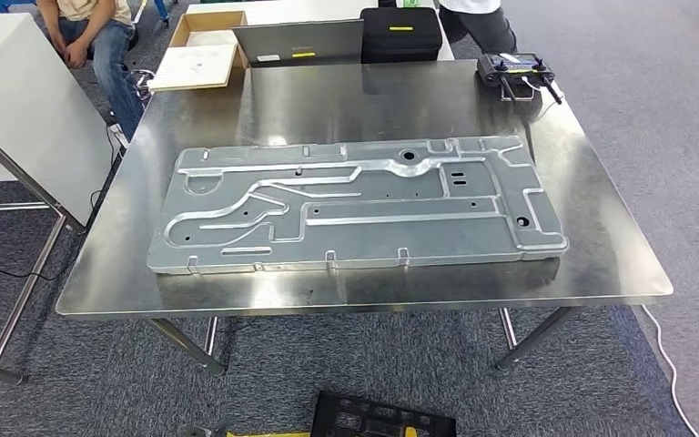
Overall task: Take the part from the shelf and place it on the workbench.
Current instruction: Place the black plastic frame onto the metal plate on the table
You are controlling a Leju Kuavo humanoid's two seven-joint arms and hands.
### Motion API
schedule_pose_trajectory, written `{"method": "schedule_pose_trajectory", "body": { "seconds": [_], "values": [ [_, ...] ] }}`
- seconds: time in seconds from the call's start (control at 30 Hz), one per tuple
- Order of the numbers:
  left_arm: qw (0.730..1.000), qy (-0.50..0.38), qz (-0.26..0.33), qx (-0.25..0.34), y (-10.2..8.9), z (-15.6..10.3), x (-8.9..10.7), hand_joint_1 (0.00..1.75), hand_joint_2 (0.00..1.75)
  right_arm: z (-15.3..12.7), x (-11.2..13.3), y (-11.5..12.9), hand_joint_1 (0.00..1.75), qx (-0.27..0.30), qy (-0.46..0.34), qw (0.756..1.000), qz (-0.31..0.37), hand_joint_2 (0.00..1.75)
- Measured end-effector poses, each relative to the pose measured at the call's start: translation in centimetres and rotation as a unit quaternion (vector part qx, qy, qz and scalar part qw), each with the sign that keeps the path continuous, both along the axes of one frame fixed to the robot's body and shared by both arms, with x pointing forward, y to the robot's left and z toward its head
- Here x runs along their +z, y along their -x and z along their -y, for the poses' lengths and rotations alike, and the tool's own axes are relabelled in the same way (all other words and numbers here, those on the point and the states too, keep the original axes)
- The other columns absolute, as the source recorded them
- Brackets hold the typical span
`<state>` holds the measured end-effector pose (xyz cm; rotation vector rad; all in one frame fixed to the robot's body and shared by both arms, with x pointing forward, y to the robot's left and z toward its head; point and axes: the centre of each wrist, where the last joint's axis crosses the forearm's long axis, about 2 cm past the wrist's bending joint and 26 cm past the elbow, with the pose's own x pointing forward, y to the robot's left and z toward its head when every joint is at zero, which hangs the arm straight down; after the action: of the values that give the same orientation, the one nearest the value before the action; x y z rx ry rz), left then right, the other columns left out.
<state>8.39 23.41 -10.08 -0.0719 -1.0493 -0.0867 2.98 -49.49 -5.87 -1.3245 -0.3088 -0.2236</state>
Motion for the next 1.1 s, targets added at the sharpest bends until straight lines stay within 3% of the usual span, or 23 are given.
{"method": "schedule_pose_trajectory", "body": {
  "seconds": [0.27,0.63,0.77,0.93,1.1],
  "values": [
    [1.000,-0.011,0.002,-0.010,-0.3,-0.5,0.0,0.00,0.00,-6.1,-2.6,-0.6,0.00,0.019,-0.099,0.995,-0.005,0.00],
    [1.000,-0.015,0.001,-0.009,-0.1,-0.7,-0.1,0.00,0.00,-9.2,-3.5,-0.8,0.00,0.059,-0.165,0.984,0.001,0.00],
    [1.000,-0.016,0.001,-0.007,-0.2,-0.7,-0.1,0.00,0.00,-9.2,-3.4,-1.0,0.00,0.077,-0.137,0.988,0.012,0.00],
    [1.000,-0.020,0.001,-0.003,-0.1,-0.8,-0.1,0.00,0.00,-7.1,-2.5,-1.5,0.00,0.143,-0.025,0.986,0.079,0.00],
    [1.000,-0.021,-0.001,-0.002,0.1,-0.8,-0.1,0.00,0.00,-5.4,-1.7,-1.7,0.00,0.142,0.023,0.985,0.094,0.00]
  ]
}}
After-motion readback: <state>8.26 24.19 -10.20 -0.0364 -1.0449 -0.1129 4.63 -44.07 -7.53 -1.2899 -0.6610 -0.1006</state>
